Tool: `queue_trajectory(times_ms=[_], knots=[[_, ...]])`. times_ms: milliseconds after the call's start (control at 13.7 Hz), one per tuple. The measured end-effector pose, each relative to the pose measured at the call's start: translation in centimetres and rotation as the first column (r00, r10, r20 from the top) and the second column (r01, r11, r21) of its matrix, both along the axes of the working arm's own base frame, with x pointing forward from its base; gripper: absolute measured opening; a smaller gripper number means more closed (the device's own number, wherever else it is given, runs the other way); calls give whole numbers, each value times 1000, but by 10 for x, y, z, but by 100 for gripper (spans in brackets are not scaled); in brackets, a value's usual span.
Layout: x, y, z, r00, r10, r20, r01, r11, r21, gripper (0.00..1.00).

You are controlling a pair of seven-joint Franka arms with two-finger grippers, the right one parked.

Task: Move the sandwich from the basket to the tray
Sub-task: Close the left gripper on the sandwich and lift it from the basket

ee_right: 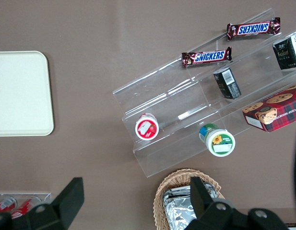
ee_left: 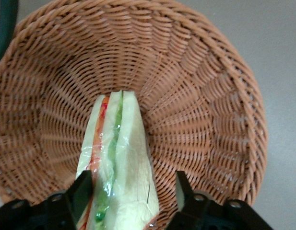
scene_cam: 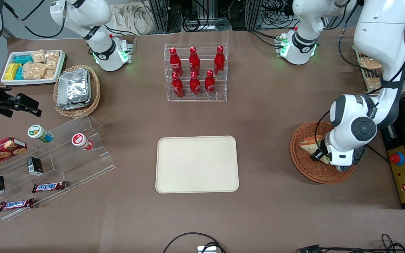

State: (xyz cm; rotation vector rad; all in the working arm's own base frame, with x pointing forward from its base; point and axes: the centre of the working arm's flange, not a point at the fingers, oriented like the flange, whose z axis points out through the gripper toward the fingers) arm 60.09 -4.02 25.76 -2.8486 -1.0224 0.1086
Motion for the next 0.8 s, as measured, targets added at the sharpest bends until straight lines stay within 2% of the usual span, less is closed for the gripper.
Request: queue_trajectory(times_ms=[73,146,366,805], knots=[[2,-1,6,1000,0,-17,0,1000,5,94],[4,-2,13,999,-1,-33,1,1000,10,97],[4,-3,18,998,-2,-70,3,1000,20,98],[-12,3,-30,987,15,-161,-12,1000,24,96]])
